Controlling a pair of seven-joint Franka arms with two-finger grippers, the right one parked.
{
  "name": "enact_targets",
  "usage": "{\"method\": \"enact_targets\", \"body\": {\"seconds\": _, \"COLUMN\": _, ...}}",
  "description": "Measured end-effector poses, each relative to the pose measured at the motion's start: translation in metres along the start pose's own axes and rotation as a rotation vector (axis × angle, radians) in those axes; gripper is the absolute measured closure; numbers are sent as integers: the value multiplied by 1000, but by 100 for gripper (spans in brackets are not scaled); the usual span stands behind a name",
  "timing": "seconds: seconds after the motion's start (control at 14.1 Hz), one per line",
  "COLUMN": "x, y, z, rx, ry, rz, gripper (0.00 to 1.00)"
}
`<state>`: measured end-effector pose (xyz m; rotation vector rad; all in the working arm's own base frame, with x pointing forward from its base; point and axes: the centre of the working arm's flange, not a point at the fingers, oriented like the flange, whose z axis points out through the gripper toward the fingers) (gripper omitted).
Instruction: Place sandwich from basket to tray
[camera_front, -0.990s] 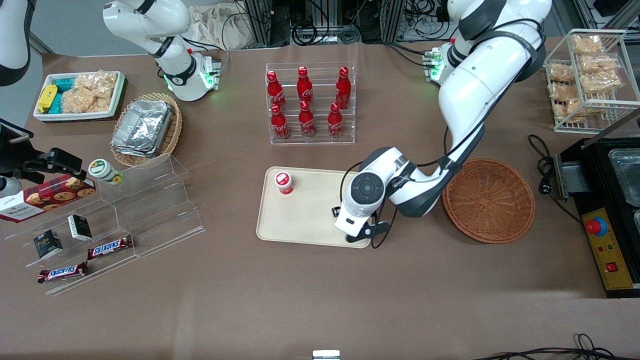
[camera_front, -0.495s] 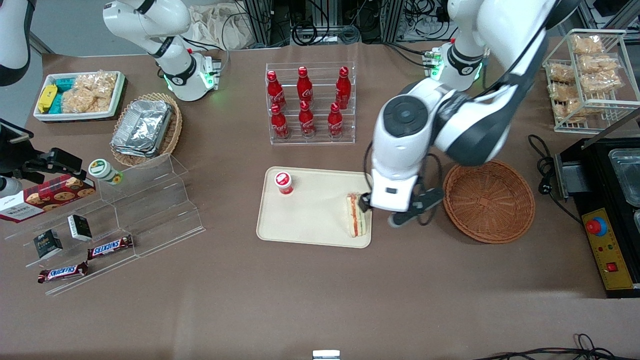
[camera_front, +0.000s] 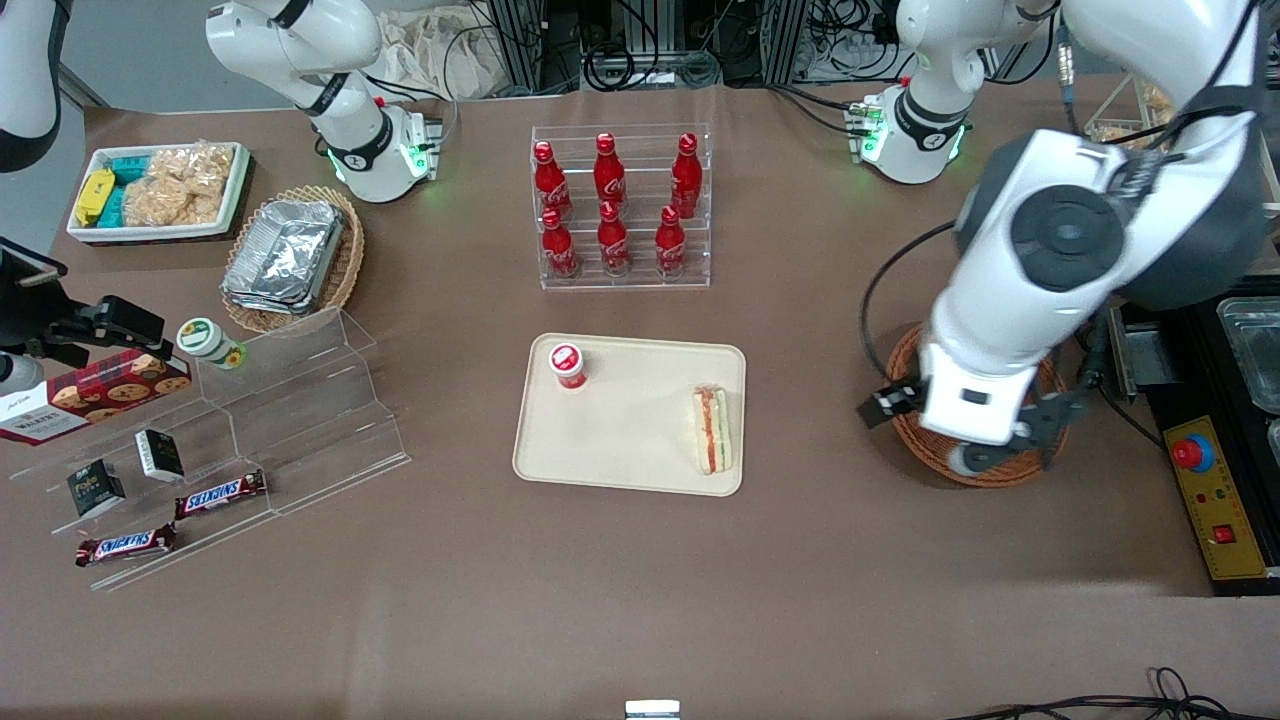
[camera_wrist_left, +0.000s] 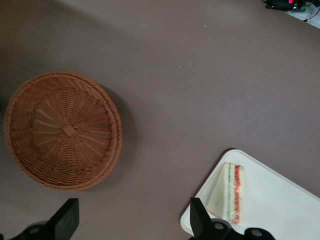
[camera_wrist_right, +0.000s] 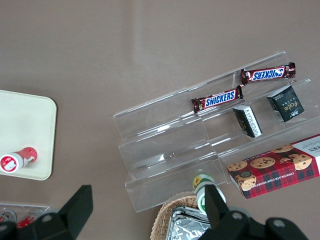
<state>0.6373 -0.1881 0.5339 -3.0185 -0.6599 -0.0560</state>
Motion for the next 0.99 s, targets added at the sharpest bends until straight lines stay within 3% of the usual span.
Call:
{"method": "enact_targets", "body": {"seconds": 0.35, "x": 40, "y": -104, "z": -45, "rx": -23, "ry": -27, "rz": 150, "gripper": 0}}
{"method": "enact_targets", "body": {"seconds": 0.99, "x": 36, "y": -191, "z": -67, "rx": -39, "ry": -46, "rz": 298, "gripper": 0}}
